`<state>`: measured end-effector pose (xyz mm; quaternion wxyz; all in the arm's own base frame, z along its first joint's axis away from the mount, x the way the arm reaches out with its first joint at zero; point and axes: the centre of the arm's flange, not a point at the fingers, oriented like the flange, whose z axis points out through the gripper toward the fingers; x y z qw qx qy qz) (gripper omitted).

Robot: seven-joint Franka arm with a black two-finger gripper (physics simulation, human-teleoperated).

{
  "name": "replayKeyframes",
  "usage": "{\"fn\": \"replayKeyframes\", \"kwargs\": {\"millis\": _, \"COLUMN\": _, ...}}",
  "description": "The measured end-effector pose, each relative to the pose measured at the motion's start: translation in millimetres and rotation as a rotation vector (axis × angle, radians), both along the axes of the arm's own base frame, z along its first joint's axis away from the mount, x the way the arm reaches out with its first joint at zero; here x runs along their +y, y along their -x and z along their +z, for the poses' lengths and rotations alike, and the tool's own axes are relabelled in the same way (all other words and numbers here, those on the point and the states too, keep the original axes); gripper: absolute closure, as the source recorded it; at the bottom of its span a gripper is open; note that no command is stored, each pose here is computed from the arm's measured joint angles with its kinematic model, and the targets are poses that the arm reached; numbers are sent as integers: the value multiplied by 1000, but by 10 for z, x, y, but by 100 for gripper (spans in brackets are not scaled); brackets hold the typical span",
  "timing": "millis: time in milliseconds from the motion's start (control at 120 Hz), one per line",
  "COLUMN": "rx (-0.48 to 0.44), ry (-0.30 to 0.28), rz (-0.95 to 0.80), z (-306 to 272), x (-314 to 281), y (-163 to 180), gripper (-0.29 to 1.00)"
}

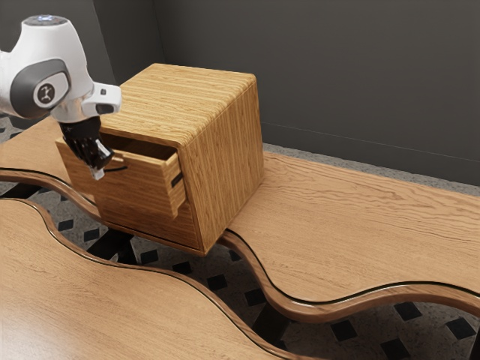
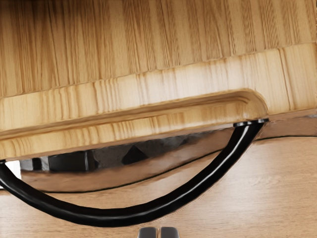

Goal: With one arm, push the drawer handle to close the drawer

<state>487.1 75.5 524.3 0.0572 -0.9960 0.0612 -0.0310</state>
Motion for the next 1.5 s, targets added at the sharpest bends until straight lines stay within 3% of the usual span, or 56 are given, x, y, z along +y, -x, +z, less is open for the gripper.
{"fn": "replayKeyframes", "kwargs": {"millis": 875, "rx": -3, "ry": 16, "rz": -26, "z": 0, "x": 40, "y": -555, "gripper": 79}}
{"fn": "replayKeyframes", "kwargs": {"millis": 1367, "rx": -10, "ry": 25, "rz": -35, "z": 44, "x": 115, "y": -591, "gripper": 79}}
{"fn": "replayKeyframes", "kwargs": {"millis": 1500, "rx": -14, "ry": 41, "rz": -45, "z": 95, "x": 88, "y": -375, "gripper": 79}}
